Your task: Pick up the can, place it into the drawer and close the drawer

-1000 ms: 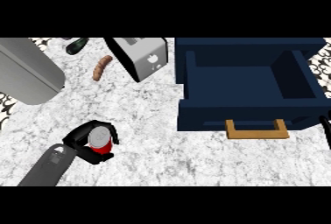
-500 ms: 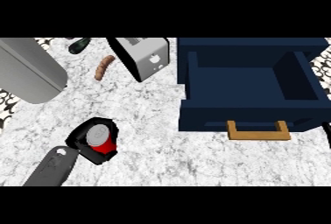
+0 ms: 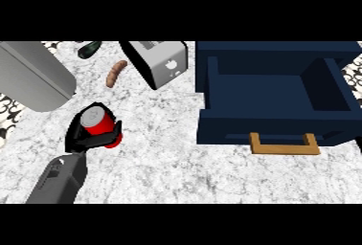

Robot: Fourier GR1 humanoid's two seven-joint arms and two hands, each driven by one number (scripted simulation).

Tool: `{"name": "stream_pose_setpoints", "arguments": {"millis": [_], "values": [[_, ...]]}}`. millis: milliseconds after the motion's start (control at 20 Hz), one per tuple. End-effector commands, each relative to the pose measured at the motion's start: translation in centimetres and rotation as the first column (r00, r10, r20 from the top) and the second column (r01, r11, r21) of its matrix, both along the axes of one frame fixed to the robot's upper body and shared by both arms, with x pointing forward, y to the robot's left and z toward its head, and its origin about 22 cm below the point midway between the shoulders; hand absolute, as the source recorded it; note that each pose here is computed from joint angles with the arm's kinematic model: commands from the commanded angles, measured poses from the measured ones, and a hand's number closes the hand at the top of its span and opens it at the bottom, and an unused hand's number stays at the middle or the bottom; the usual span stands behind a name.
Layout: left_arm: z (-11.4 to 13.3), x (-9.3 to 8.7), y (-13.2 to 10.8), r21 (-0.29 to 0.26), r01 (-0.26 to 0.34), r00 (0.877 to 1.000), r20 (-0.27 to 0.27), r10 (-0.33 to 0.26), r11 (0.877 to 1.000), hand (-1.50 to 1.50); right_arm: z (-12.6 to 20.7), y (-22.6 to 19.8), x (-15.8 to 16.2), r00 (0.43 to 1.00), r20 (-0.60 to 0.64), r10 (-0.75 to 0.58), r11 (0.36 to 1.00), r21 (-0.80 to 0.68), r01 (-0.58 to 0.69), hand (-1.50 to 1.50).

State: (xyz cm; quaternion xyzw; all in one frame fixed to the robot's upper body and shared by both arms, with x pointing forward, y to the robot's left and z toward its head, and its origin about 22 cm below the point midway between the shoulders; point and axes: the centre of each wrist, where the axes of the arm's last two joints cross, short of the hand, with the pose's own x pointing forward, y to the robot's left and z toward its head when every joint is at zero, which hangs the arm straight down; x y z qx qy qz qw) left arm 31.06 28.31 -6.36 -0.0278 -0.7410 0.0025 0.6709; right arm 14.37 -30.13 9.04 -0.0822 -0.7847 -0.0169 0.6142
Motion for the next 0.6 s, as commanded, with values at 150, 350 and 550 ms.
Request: {"name": "stream_pose_setpoints", "arguments": {"millis": [150,350,550], "values": [[7.5,2.1,-6.4,0.007,-0.049,0.994,0.094,0.048,0.999,1.5,2.0,-0.7,-0.8,1.0,0.028,0.011,1.0,-0.009,-0.01,-1.5],[11.2,2.1,-9.9,0.045,-0.027,0.993,0.118,0.022,0.999,1.5,0.6,0.9,-1.1,1.0,0.013,0.015,1.0,-0.005,-0.015,-1.5],[14.7,2.3,-12.0,0.032,0.024,0.996,0.09,-0.027,0.999,1.5,-0.4,0.9,-0.9,0.999,0.024,0.026,1.0,0.003,-0.026,-1.5]]}}
